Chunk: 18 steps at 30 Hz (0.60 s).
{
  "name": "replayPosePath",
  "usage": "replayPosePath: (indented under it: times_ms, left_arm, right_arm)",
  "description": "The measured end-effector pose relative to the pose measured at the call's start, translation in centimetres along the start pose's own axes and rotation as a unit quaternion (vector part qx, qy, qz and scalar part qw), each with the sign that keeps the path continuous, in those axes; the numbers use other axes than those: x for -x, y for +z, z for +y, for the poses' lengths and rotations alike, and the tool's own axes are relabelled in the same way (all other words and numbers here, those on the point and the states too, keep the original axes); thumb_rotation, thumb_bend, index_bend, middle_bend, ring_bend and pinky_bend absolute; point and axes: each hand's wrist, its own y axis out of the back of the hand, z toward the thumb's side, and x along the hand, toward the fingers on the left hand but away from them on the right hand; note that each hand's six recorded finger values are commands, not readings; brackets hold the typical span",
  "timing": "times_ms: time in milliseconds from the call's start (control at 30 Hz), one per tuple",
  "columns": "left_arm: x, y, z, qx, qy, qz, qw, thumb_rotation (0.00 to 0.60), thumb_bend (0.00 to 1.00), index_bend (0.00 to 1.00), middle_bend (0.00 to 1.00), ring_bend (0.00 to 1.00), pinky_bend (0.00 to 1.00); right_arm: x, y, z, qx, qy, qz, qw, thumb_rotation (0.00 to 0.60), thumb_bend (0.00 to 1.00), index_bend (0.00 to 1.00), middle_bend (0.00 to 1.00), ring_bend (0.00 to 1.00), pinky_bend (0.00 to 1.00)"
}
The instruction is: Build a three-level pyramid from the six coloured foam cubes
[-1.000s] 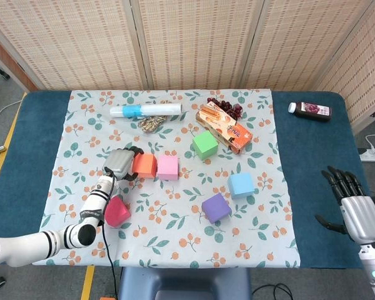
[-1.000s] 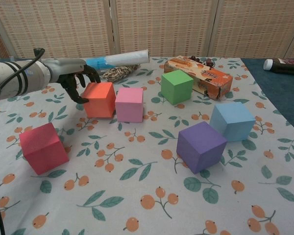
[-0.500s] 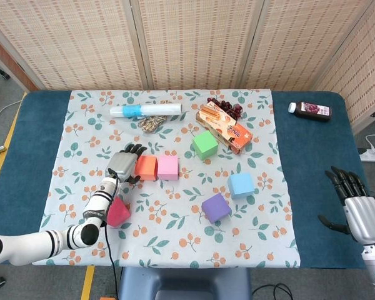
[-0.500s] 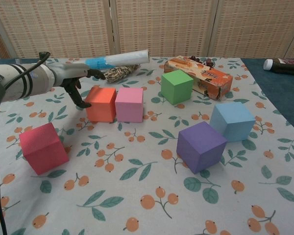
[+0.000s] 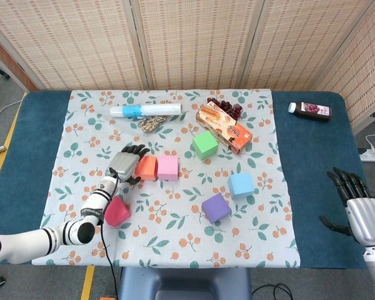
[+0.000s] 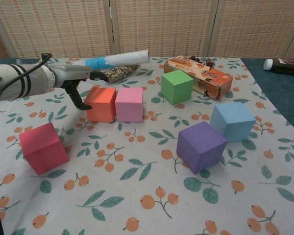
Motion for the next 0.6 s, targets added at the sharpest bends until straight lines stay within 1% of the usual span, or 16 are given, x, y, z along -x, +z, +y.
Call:
replayPosePath:
  times_ms: [67, 133, 300, 433, 600]
  left_arm:
    - [-0.19, 0.12, -0.06, -0.001, -0.001, -0.003, 1.0, 0.6, 0.34, 0.17, 0.0, 0.0, 0.11]
    - [-0.42, 0.04, -0.12, -0.004, -0.003, -0.001, 1.0, 0.6, 0.34, 0.21, 0.02, 0.03, 0.13]
    - [-0.89, -0.18, -0.44, 0.001, -0.009, 0.008, 0.9999, 0.6, 0.33, 0.28, 0.13, 0.12, 0.18]
    - [-0.96, -0.29, -0.36, 0.006, -0.004, 0.013, 0.9999, 0.6, 0.32, 0.3, 0.18, 0.18, 0.19]
    - [-1.01, -0.33, -0.2, 0.009, -0.005, 0.016, 0.9998, 0.6, 0.32, 0.28, 0.18, 0.18, 0.2]
  right_arm:
    - [0.01, -0.02, 0.06, 0.0, -0.002, 0.0, 1.0, 0.6, 0.0, 0.0, 0.0, 0.0, 0.0]
    - [0.0, -0.07, 0.08, 0.0, -0.002, -0.001, 1.0, 0.6, 0.0, 0.0, 0.0, 0.0, 0.0]
    - [0.01, -0.18, 0.06, 0.001, -0.003, -0.004, 1.0, 0.6, 0.0, 0.0, 0.0, 0.0, 0.0]
    - [0.06, -0.18, 0.02, 0.0, -0.003, -0.004, 1.0, 0.6, 0.0, 0.0, 0.0, 0.0, 0.0]
    - [0.11, -0.09, -0.04, -0.001, -0.002, -0.004, 1.0, 0.6, 0.0, 0.0, 0.0, 0.0, 0.0]
